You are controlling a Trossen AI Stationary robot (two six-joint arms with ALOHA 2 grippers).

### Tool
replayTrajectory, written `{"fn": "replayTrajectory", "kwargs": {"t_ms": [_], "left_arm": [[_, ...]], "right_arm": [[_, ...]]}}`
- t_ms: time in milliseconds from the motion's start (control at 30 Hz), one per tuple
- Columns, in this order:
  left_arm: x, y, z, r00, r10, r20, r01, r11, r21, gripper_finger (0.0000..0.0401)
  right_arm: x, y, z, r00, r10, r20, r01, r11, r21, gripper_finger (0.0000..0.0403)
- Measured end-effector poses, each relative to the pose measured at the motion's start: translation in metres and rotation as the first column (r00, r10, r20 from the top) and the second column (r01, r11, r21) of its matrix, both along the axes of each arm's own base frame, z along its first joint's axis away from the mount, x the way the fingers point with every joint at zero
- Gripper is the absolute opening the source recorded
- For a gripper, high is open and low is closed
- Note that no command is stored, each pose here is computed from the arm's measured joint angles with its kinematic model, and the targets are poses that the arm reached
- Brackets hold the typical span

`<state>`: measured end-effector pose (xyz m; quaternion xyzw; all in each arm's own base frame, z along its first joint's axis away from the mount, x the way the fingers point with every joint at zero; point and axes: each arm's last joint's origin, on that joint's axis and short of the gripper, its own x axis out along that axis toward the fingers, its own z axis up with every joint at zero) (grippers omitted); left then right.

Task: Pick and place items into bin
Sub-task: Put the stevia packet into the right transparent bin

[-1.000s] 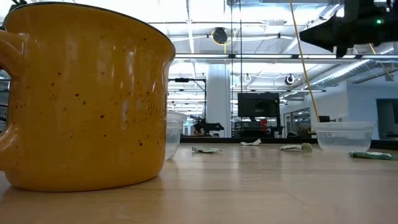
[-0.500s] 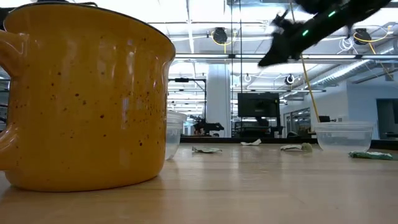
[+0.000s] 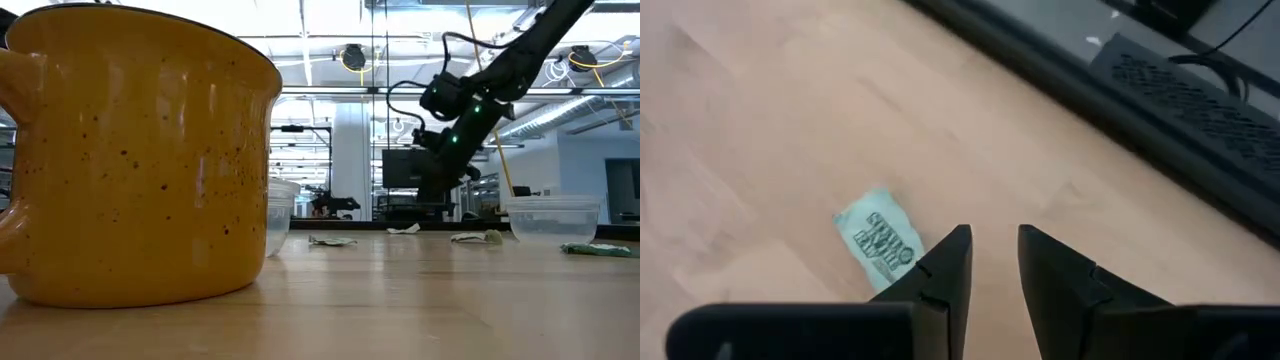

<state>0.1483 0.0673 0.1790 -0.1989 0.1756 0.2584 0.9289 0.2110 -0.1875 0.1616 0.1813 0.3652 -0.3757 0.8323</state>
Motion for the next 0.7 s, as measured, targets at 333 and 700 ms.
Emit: {"fn": "replayTrajectory", "kwargs": {"t_ms": [333,700], "left_arm": [[0.001,0.001,-0.001,1.000,0.006,-0.003,-0.006,1.000,-0.005,0.0069],[0.003,0.002,0.004,0.999,0.006,0.051,-0.007,1.000,0.019,0.0069]], "right_arm": [[0.005,0.002,-0.006,0.999,0.039,0.031,-0.041,0.998,0.047,0.0124],[0.001,0.013,-0.022,0.997,-0.046,0.059,0.044,0.999,0.029,0.0172]]}}
